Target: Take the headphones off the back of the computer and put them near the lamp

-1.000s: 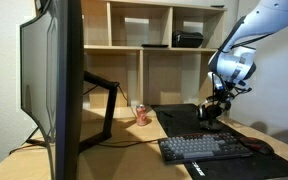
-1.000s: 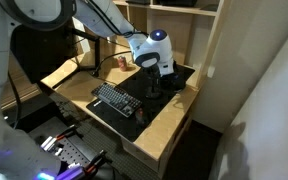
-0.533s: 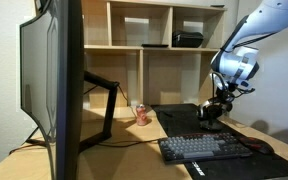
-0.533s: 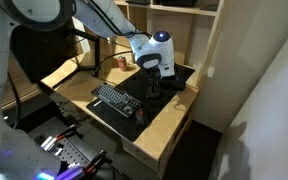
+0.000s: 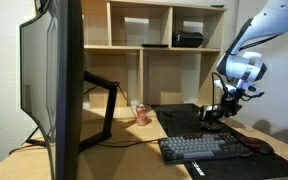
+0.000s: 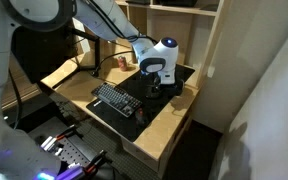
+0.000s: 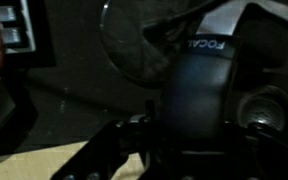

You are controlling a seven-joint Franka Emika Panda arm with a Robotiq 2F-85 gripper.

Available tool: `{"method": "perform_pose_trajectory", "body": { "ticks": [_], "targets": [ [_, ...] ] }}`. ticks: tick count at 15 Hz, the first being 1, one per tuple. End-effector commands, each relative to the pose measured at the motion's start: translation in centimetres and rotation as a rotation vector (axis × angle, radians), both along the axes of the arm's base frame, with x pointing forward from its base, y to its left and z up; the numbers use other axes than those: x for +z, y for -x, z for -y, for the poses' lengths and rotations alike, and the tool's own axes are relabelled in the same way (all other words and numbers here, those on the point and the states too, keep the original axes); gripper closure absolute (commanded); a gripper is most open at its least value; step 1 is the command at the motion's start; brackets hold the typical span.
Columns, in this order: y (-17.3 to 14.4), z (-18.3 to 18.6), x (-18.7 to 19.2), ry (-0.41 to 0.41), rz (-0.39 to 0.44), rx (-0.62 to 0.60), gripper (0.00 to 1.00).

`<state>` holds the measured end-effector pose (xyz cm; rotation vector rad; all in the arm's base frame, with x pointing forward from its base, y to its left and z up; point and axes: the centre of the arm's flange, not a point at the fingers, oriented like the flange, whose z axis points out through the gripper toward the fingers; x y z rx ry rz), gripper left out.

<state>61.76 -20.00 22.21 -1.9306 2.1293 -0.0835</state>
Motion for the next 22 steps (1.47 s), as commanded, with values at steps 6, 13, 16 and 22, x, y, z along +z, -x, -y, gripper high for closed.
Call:
{"method": "perform_pose_trajectory", "body": {
  "ticks": [6, 13, 16, 22],
  "targets": [
    [4.1, 0.1, -7.9, -0.103, -0.425, 0.044, 0.79],
    [3.1, 1.6, -1.0, 0.004, -0.210, -0.031, 0.00],
    [2.4, 1.8, 4.6, 0.046, -0.058, -0.044, 0.00],
    [3.7, 0.8, 13.8, 0.051, 0.060, 0.052, 0.00]
  ]
}}
